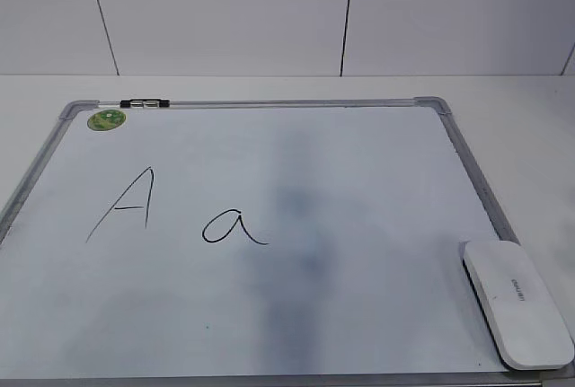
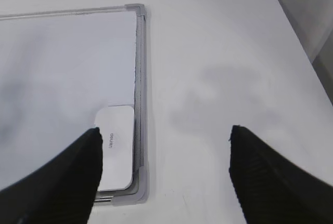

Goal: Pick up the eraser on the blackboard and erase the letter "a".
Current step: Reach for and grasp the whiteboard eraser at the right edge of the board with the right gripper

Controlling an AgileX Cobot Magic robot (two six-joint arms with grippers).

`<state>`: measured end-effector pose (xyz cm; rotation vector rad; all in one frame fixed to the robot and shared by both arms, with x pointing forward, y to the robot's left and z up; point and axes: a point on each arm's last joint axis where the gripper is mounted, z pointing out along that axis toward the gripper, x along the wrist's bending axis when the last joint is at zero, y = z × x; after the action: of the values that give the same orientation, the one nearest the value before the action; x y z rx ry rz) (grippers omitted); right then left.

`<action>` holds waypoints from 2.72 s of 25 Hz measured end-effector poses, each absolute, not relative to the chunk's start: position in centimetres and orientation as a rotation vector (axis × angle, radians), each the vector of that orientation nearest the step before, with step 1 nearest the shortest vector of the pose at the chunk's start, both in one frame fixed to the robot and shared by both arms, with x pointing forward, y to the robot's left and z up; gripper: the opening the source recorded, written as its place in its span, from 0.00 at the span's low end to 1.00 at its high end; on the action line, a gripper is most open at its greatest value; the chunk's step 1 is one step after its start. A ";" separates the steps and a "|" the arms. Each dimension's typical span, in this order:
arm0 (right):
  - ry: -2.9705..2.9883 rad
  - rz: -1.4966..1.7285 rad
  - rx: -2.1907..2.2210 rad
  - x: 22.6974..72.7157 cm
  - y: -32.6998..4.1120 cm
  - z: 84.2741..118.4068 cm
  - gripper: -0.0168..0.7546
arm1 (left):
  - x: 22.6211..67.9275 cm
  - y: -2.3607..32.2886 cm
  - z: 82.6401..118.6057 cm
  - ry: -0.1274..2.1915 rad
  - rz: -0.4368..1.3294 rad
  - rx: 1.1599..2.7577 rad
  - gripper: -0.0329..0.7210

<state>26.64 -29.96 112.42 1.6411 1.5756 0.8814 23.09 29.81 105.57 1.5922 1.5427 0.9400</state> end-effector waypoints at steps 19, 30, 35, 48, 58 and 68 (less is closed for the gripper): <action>2.011 0.633 2.040 36.9 -28.5 108.8 0.78 | 23.1 29.8 105.6 1.543 0.940 1.592 0.36; 2.203 0.481 2.122 41.4 -27.1 105.3 0.78 | 23.1 29.8 105.6 1.543 0.940 1.592 0.36; 2.242 0.456 2.111 42.7 -26.4 104.1 0.78 | 23.1 29.8 105.6 1.543 0.940 1.592 0.36; 2.284 0.298 2.145 45.7 -24.5 100.3 0.78 | 23.1 29.8 105.6 1.543 0.940 1.592 0.36; 2.275 0.255 2.166 47.2 -24.2 98.3 0.78 | 23.1 29.8 105.6 1.543 0.940 1.592 0.36; 2.245 0.319 2.162 47.6 -24.1 98.3 0.79 | 23.1 29.8 105.6 1.543 0.940 1.592 0.36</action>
<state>47.61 -24.10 98.33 2.1617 2.2449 0.3189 23.09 29.81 105.57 1.5922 1.5427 0.9400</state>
